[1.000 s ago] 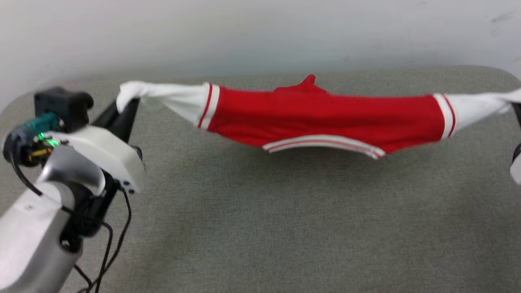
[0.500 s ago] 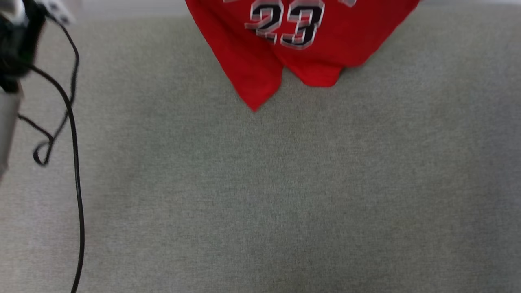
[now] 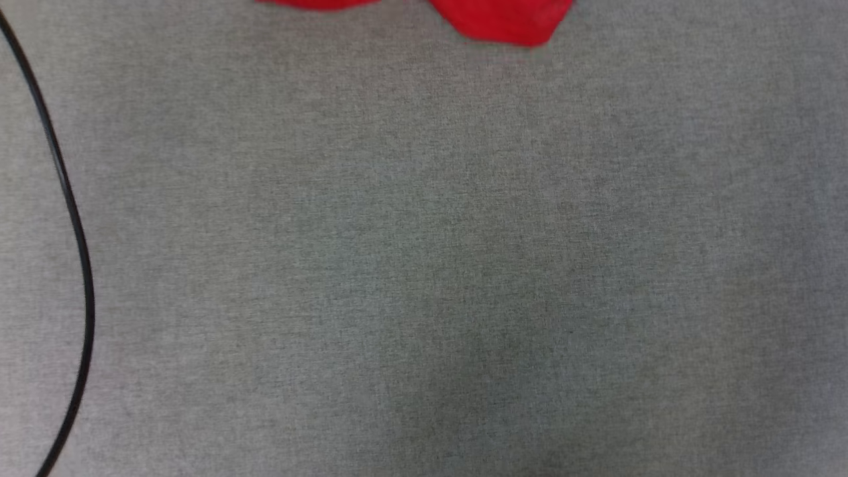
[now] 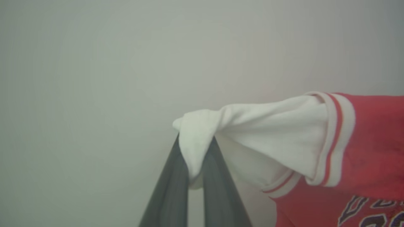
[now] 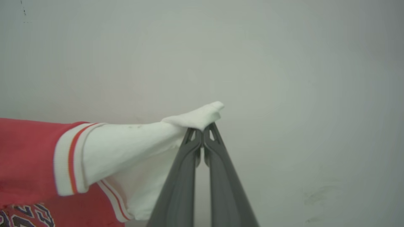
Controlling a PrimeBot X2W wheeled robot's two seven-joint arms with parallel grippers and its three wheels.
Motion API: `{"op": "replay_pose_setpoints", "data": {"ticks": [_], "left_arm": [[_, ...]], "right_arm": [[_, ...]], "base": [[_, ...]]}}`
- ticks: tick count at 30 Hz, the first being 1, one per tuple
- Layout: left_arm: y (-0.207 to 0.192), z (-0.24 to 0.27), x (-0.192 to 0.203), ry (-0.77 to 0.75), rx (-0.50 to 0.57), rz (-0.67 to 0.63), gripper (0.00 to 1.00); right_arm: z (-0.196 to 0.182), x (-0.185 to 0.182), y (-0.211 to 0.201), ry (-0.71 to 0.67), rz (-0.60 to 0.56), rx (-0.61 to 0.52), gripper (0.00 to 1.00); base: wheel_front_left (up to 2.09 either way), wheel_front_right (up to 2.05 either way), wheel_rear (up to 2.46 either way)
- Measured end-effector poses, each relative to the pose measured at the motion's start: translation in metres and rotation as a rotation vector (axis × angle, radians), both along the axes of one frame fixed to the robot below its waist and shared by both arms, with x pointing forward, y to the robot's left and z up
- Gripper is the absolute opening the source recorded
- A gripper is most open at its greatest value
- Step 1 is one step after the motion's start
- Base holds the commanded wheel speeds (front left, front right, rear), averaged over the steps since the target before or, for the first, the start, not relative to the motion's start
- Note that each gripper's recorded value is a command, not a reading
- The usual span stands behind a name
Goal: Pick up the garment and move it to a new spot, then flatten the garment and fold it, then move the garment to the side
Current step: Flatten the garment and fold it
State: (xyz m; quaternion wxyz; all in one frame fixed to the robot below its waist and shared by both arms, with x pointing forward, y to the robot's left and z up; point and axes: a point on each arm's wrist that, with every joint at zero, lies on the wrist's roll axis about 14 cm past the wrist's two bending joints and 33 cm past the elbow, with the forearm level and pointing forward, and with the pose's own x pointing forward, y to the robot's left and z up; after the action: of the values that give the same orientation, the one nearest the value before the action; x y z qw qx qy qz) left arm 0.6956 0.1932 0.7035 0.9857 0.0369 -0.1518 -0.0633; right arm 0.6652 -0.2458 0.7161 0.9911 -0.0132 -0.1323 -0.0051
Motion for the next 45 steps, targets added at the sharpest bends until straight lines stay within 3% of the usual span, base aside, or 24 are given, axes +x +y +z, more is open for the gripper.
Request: {"op": "replay_pose_setpoints", "data": {"ticks": [7,12,17,24,29,36,40,45], "left_arm": [[0.011,0.009,0.016,-0.042,-0.03,0.022,0.0],[0.014,-0.012,0.025,0.01,-0.051,0.028,0.0],[0.01,-0.058,0.028,0.125,-0.089,0.013,0.0],[0.009,-0.138,0.012,0.319,-0.174,-0.01,0.0],[0.01,-0.199,-0.025,0.455,-0.191,-0.014,0.0],[0.018,-0.253,-0.094,0.573,-0.253,0.009,0.0],[0.029,-0.267,-0.135,0.592,-0.292,0.04,0.0],[0.035,-0.267,-0.178,0.585,-0.297,0.055,0.0]], "right_arm": [[0.025,0.016,0.011,-0.072,0.019,-0.032,0.0],[0.014,0.028,0.022,-0.047,0.044,-0.044,0.0],[-0.016,0.036,0.03,0.021,0.068,-0.04,0.0],[-0.101,0.03,0.04,0.2,0.103,0.006,0.0],[-0.167,0.0,0.044,0.337,0.121,0.07,0.0],[-0.24,-0.072,0.034,0.493,0.103,0.142,0.0],[-0.263,-0.117,0.03,0.544,0.091,0.189,0.0],[-0.266,-0.164,0.018,0.546,0.07,0.207,0.0]], "base": [[0.0,0.0,0.0],[0.0,0.0,0.0],[0.0,0.0,0.0],[0.0,0.0,0.0],[0.0,0.0,0.0],[0.0,0.0,0.0],[0.0,0.0,0.0],[0.0,0.0,0.0]]}}
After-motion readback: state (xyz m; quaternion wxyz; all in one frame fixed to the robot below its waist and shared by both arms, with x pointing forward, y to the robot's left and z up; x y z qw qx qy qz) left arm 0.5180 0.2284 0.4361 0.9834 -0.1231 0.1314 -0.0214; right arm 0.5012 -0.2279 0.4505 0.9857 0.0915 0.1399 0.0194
